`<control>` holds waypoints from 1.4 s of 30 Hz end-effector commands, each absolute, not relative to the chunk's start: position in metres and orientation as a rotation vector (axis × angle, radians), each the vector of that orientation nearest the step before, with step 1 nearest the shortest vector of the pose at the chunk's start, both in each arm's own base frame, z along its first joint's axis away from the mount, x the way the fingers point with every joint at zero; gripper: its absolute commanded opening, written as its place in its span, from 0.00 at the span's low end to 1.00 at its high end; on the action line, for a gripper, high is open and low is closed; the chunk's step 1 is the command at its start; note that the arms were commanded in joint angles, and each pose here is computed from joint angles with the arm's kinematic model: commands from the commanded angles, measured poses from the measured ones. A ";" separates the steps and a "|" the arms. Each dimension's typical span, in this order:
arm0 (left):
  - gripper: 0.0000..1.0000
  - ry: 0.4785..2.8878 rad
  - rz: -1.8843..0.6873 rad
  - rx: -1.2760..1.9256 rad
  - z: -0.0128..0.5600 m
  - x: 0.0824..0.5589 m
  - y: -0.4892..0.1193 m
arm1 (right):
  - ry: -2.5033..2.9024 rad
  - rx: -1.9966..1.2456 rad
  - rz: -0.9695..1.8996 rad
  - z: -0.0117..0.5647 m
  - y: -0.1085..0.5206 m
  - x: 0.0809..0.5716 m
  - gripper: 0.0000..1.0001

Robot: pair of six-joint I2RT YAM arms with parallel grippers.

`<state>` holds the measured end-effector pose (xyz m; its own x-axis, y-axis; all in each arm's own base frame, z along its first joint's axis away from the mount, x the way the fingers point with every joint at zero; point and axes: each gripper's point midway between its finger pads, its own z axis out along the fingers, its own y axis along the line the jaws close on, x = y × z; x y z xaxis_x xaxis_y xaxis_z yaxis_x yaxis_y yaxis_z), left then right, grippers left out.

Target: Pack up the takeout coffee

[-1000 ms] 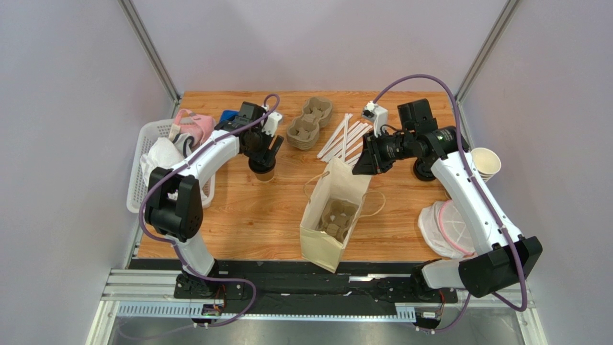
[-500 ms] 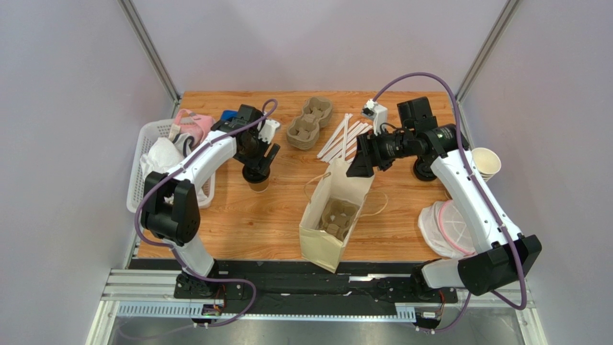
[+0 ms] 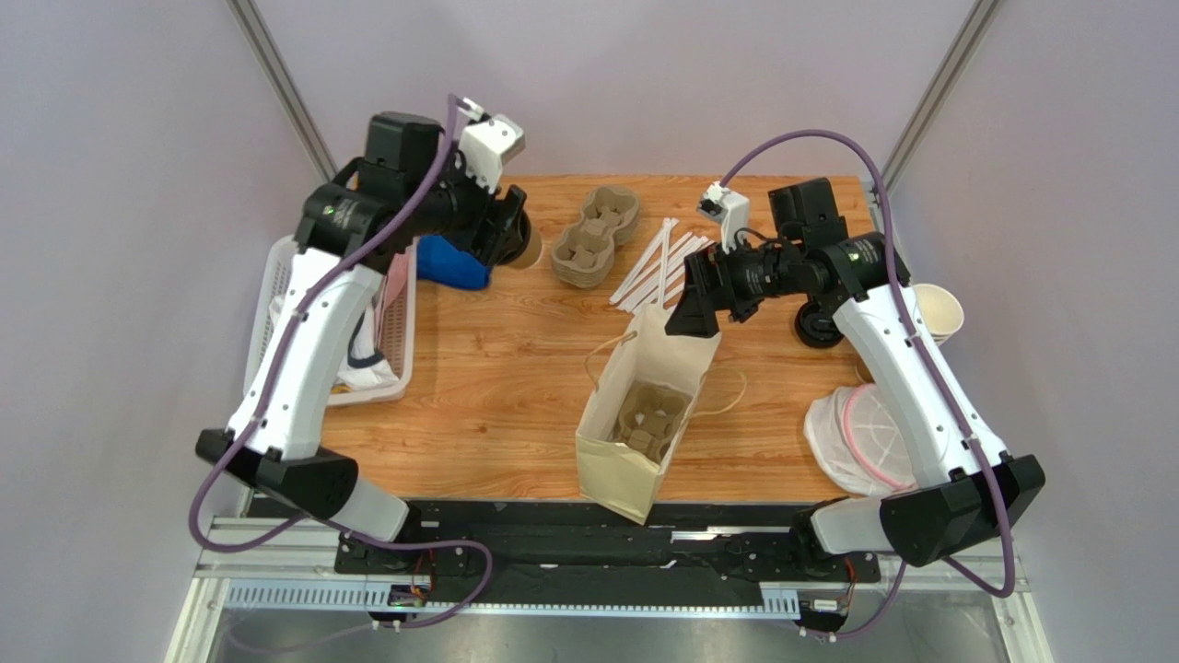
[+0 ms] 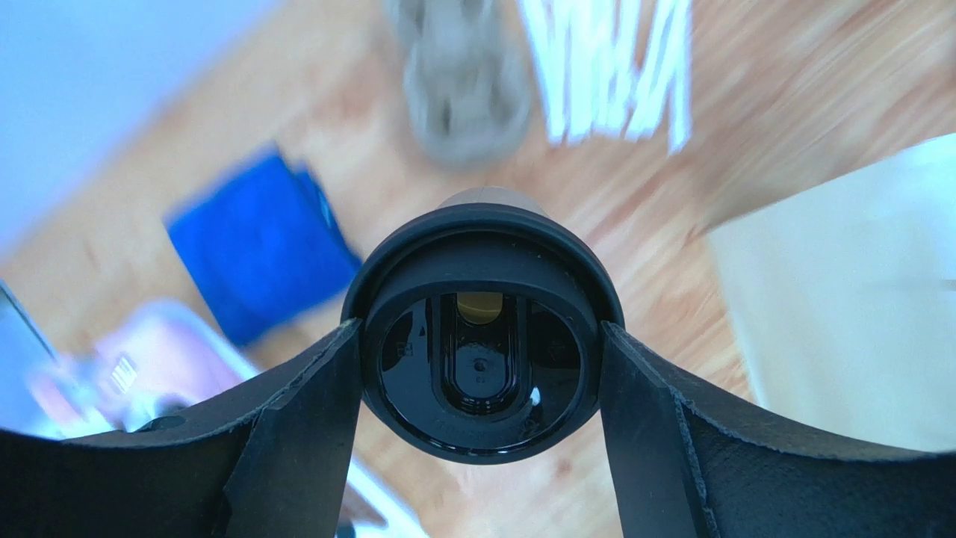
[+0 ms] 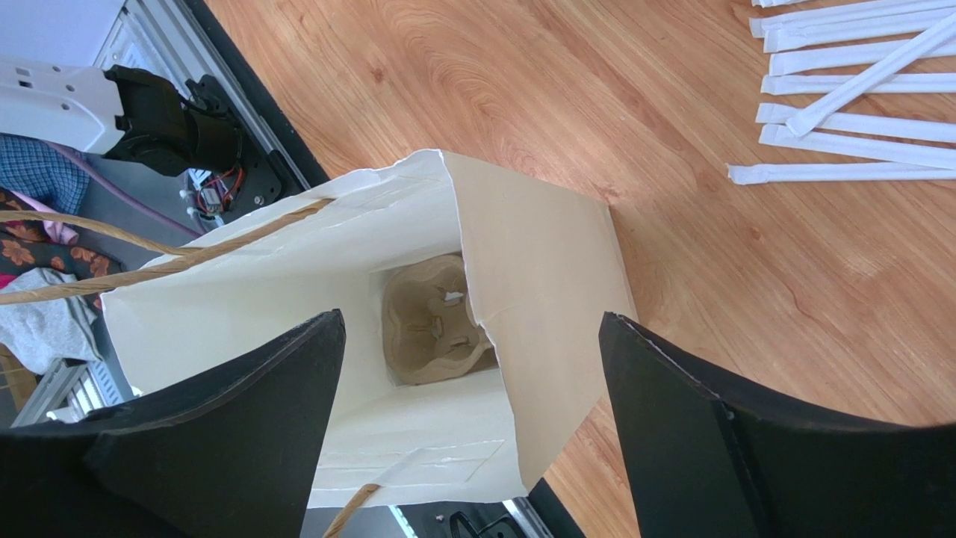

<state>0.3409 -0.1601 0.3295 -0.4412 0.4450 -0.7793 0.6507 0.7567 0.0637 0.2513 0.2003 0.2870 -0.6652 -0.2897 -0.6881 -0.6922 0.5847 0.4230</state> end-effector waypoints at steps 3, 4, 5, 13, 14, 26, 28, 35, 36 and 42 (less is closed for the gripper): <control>0.00 1.701 -0.483 1.059 0.455 0.255 -0.208 | 2.203 -0.799 0.843 0.301 0.191 0.255 0.91; 0.00 1.663 -0.496 1.089 0.462 0.249 -0.217 | 2.205 -0.797 0.838 0.301 0.191 0.256 0.91; 0.00 1.592 -0.503 1.104 0.481 0.238 -0.222 | 2.203 -0.796 0.829 0.302 0.190 0.256 0.92; 0.00 1.384 -0.580 1.446 0.471 0.166 -0.303 | 2.204 -0.801 0.825 0.304 0.189 0.254 0.94; 0.00 1.397 -0.576 1.480 0.460 0.163 -0.309 | 2.202 -0.805 0.825 0.305 0.189 0.254 0.93; 0.00 1.500 -0.422 1.727 0.374 0.149 -0.354 | 2.206 -0.829 0.883 0.295 0.197 0.256 0.77; 0.00 1.539 -0.380 1.747 0.359 0.154 -0.353 | 2.214 -0.828 0.909 0.293 0.198 0.252 0.62; 0.00 1.577 -0.298 1.817 0.320 0.159 -0.345 | 2.228 -0.807 0.960 0.290 0.198 0.235 0.05; 0.00 1.575 -0.305 1.824 0.318 0.157 -0.344 | 2.239 -0.801 0.970 0.287 0.197 0.231 0.04; 0.00 1.543 -0.342 1.882 0.286 0.152 -0.352 | 2.278 -0.768 1.046 0.275 0.199 0.214 0.00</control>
<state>0.1536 -0.3437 0.2691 0.2006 0.8357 -0.5112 0.9580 -0.0582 0.2807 0.2301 0.1960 0.2744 -0.6893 -0.3021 -0.6585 -0.6837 0.5719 0.4533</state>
